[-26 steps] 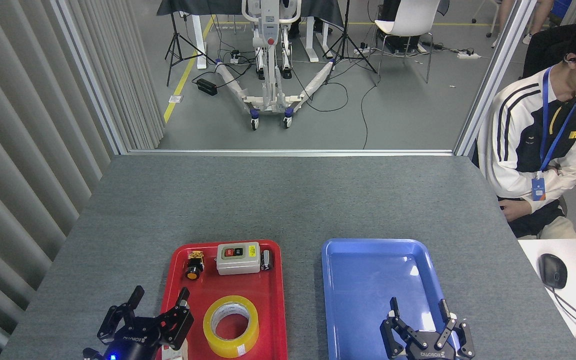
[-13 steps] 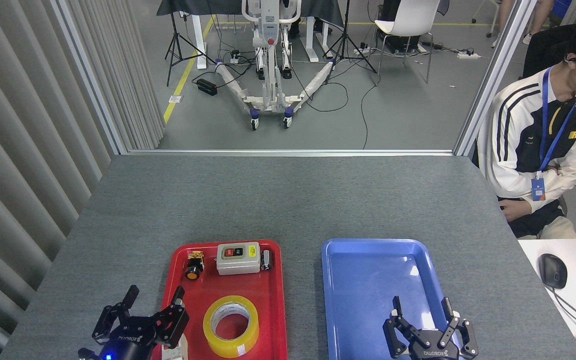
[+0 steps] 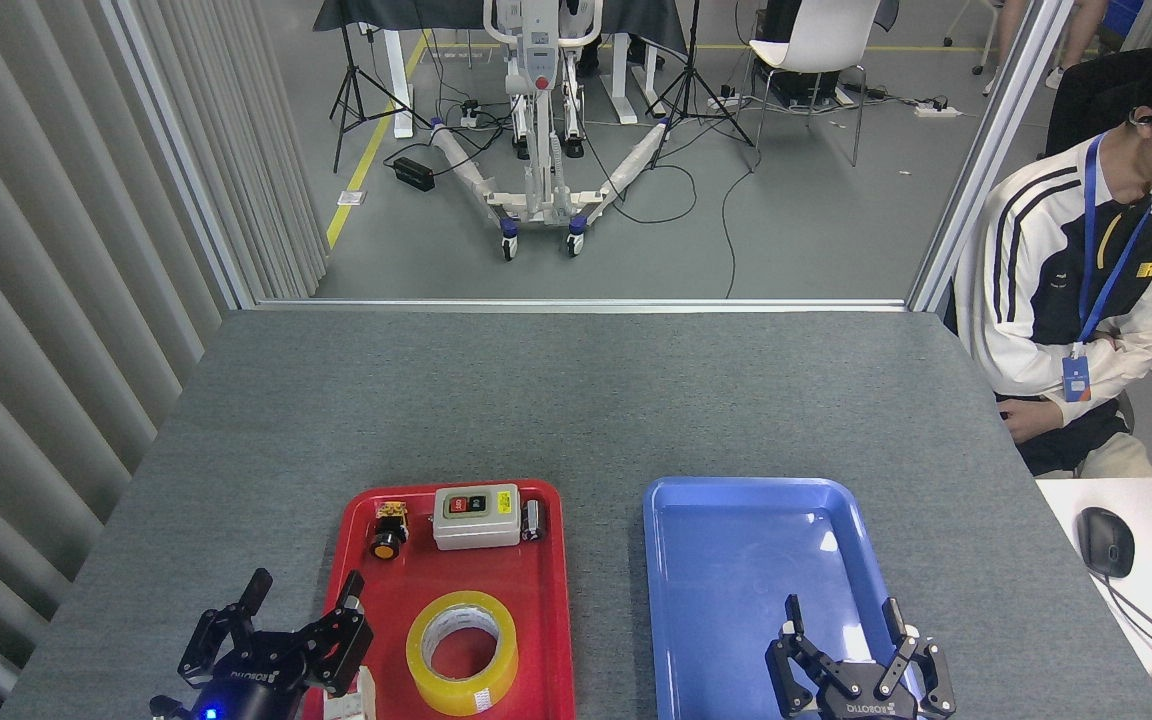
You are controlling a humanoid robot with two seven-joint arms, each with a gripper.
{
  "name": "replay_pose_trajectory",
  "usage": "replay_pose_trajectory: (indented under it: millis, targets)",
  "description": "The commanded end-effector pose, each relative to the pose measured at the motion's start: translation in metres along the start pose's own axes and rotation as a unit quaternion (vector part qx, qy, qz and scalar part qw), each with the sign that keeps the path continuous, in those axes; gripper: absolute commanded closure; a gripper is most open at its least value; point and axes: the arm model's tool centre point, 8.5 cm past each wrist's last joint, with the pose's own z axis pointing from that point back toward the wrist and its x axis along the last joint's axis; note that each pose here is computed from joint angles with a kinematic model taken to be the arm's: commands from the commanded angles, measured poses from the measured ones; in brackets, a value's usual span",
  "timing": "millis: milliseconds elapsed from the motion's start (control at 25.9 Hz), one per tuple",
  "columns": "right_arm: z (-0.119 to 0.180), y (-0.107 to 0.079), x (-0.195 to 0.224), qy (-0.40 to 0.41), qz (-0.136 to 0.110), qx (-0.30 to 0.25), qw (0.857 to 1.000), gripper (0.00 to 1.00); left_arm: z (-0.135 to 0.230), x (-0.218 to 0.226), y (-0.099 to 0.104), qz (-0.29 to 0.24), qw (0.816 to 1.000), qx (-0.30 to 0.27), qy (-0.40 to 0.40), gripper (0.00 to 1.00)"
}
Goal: Place and move tape with both arms
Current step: 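Move the left gripper toward the yellow tape roll in the red tray, then grasp the yellow tape roll with the left gripper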
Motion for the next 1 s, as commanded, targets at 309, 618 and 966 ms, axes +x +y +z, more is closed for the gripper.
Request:
replay_pose_trajectory:
  millis: [309, 618, 966]
  targets:
    - [-0.001, -0.001, 0.0, -0.002, 0.001, -0.001, 1.0, 0.0, 0.0, 0.007, -0.001, -0.001, 1.0, -0.003, -0.03, 0.01]
    - [0.0, 0.0, 0.0, -0.002, 0.001, 0.001, 1.0, 0.0, -0.003, 0.01, -0.001, -0.001, 0.999, -0.005, -0.044, 0.01]
    - [-0.001, -0.001, 0.0, -0.003, 0.001, 0.0, 1.0, 0.0, -0.028, 0.017, -0.003, -0.039, 0.986, -0.136, -0.086, 0.01]
